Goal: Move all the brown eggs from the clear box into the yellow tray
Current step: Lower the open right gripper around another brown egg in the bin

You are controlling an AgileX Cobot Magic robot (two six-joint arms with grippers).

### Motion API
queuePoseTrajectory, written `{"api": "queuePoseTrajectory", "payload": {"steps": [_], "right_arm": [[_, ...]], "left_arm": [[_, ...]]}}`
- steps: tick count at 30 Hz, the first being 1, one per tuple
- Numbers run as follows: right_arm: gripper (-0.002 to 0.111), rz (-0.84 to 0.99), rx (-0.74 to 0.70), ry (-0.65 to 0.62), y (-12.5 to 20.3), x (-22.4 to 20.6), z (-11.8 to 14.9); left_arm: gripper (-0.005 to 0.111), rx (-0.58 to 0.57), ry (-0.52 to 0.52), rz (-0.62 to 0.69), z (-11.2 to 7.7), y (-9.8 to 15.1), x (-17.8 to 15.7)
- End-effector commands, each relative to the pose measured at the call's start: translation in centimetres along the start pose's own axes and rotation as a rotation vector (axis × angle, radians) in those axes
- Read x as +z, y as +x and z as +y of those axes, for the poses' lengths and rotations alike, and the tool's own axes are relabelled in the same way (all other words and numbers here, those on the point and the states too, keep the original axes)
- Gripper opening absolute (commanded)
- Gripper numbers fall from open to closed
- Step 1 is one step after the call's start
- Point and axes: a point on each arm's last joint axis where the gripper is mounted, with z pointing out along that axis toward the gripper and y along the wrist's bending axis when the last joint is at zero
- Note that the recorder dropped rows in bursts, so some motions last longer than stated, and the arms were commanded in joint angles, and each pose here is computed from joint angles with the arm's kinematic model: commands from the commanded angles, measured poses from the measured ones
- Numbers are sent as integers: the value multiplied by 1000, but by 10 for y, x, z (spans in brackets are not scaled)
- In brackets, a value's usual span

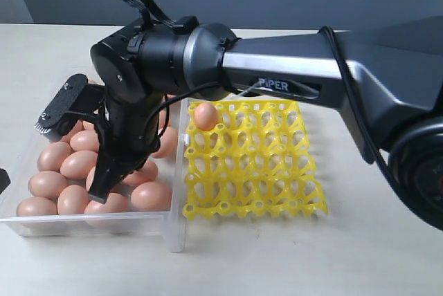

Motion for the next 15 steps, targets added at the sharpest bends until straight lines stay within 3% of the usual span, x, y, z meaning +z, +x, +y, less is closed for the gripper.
{"api": "queuePoseTrajectory", "payload": {"steps": [1, 4, 6, 15], "right_arm": [[23, -11, -9, 20, -1, -5, -4], [47, -10, -9, 20, -1, -5, -4], [56, -13, -18, 33, -1, -5, -5], [38, 63, -51, 49, 7, 28, -7]], "left_arm": [[0, -3, 5, -5, 0, 1, 0], [0, -3, 5, -5, 0, 1, 0], [0, -3, 5, -5, 0, 1, 0], [0, -3, 5, -5, 0, 1, 0]]}}
